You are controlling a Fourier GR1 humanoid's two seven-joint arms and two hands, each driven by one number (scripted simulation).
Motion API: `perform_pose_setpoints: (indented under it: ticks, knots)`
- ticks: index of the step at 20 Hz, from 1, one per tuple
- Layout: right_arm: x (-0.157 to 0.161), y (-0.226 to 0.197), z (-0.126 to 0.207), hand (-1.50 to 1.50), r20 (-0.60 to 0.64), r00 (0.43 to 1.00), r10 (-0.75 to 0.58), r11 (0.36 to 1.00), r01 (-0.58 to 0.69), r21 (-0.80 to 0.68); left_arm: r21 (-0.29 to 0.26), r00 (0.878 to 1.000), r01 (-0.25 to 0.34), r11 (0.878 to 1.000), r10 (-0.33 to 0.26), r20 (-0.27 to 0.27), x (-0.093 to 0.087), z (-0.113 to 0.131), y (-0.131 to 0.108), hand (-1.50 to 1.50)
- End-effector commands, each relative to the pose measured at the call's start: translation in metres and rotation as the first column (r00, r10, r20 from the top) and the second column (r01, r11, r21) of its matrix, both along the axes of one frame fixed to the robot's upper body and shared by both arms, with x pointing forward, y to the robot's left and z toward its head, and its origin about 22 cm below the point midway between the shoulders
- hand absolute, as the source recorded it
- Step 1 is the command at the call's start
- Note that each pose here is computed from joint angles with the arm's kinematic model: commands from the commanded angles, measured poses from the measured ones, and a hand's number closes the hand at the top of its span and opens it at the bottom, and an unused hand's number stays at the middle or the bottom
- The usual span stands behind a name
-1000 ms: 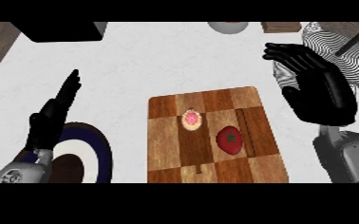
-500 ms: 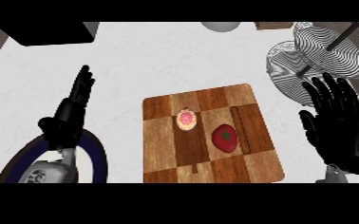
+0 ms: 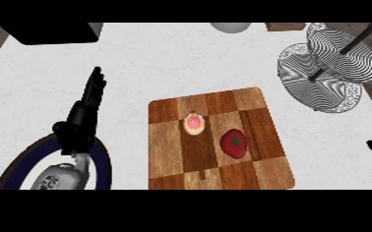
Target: Pick the tomato from the cutting board and place it in the tiered basket
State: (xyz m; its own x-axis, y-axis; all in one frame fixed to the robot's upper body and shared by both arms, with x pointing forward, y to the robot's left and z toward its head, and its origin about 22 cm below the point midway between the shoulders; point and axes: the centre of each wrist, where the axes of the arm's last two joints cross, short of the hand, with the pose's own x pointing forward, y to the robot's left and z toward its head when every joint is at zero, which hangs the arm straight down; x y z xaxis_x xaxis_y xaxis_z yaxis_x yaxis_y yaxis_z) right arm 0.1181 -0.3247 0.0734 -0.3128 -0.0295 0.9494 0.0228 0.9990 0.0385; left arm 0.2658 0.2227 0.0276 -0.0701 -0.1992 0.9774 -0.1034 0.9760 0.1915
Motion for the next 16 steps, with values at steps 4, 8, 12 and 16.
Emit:
perform_pose_setpoints:
  ticks: [4, 8, 12, 16]
  knots:
    - [-0.021, -0.011, 0.07, -1.5, -0.156, 0.987, -0.038, 0.779, -0.069, -0.623, -0.004, 1.0, 0.001, 1.0, -0.001, 0.013, 0.003, 0.003, -0.009, 0.0]
    - [-0.03, 0.018, 0.106, -1.5, -0.179, 0.975, -0.133, 0.635, -0.055, -0.77, -0.005, 0.999, 0.026, 1.0, -0.026, 0.018, 0.001, 0.003, -0.008, 0.0]
    - [-0.039, 0.046, 0.13, -1.5, -0.255, 0.948, -0.19, 0.554, -0.111, -0.825, 0.004, 0.998, 0.055, 0.999, -0.055, 0.031, 0.009, 0.01, -0.02, 0.0]
    - [-0.035, 0.061, 0.14, -1.5, -0.314, 0.924, -0.221, 0.542, -0.151, -0.827, 0.013, 0.997, 0.07, 0.997, -0.07, 0.028, 0.007, 0.014, -0.017, 0.0]
